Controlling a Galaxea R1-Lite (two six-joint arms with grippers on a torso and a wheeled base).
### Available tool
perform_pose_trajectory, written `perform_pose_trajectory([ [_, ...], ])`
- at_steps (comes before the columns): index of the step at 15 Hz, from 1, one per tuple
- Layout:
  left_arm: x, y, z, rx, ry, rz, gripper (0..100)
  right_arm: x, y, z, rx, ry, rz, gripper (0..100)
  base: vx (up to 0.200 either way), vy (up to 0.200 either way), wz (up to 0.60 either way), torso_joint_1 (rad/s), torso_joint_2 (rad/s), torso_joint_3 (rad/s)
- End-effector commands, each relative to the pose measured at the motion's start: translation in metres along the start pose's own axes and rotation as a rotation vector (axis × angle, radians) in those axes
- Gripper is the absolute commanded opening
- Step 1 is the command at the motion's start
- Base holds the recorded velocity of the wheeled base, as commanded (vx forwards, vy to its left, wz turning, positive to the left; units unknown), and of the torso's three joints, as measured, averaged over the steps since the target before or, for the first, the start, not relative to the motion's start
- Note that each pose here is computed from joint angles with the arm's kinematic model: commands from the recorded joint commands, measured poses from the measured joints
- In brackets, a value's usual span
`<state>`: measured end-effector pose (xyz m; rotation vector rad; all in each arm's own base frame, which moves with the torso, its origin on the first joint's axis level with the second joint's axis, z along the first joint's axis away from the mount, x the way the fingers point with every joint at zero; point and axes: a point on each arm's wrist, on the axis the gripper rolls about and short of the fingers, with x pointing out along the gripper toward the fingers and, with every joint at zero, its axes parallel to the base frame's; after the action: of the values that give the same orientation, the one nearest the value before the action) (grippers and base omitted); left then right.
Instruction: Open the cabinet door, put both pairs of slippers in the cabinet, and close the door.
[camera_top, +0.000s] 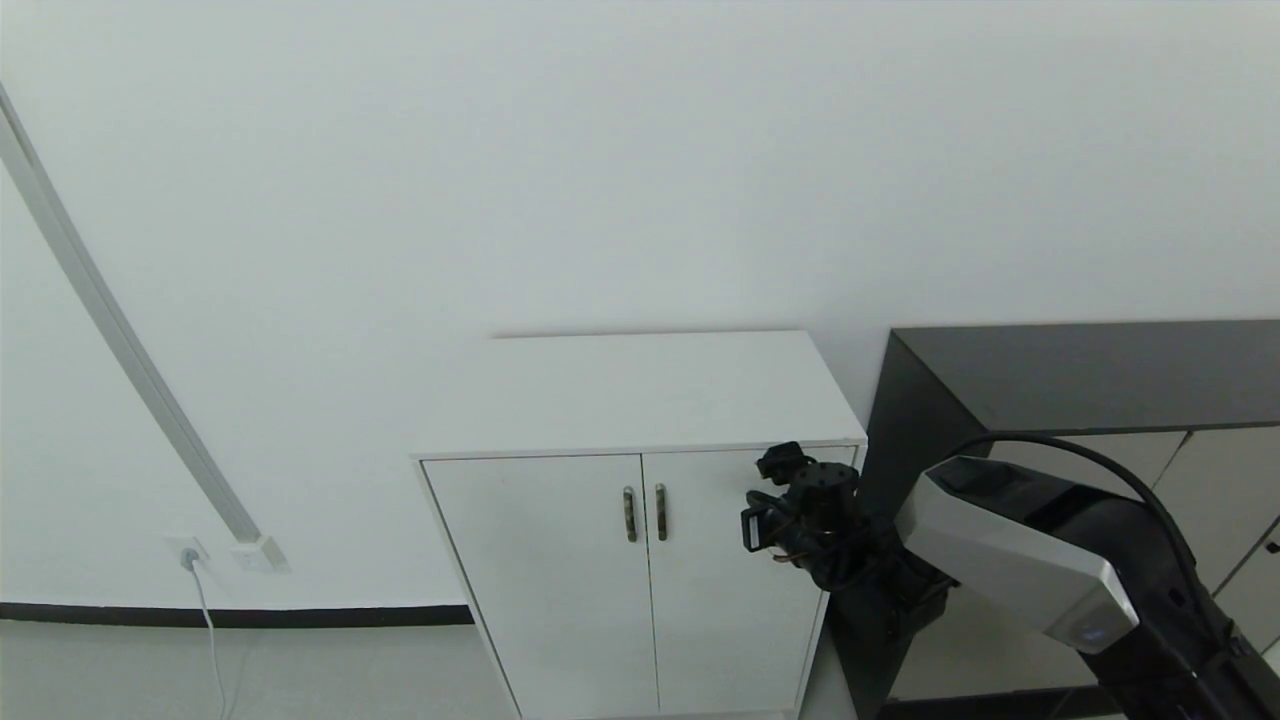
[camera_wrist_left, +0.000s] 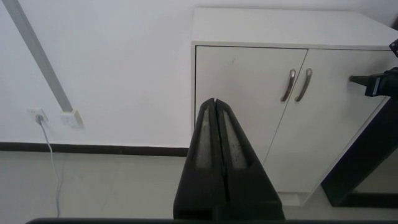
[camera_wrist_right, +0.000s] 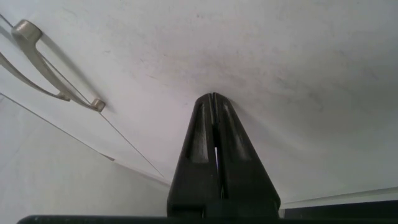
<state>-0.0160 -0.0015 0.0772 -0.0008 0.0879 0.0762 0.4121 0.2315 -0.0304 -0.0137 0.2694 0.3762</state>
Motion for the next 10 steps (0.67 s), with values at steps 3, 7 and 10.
perform_pose_trajectory([
  [3,0.000,0.000,0.000,0.000,0.000,0.000,0,-0.011,0.001,0.005,-0.001,-0.003,0.001,0,0.000,0.000,0.00,0.000,0.00,0.000],
  [7,0.000,0.000,0.000,-0.002,0.000,0.000,0,-0.044,-0.004,0.016,0.002,-0.015,-0.002,0,0.000,0.000,0.00,0.000,0.00,0.000],
  [10,0.000,0.000,0.000,-0.002,0.000,0.002,0,-0.079,-0.020,0.026,0.010,-0.018,-0.038,0,0.000,0.000,0.00,0.000,0.00,0.000],
])
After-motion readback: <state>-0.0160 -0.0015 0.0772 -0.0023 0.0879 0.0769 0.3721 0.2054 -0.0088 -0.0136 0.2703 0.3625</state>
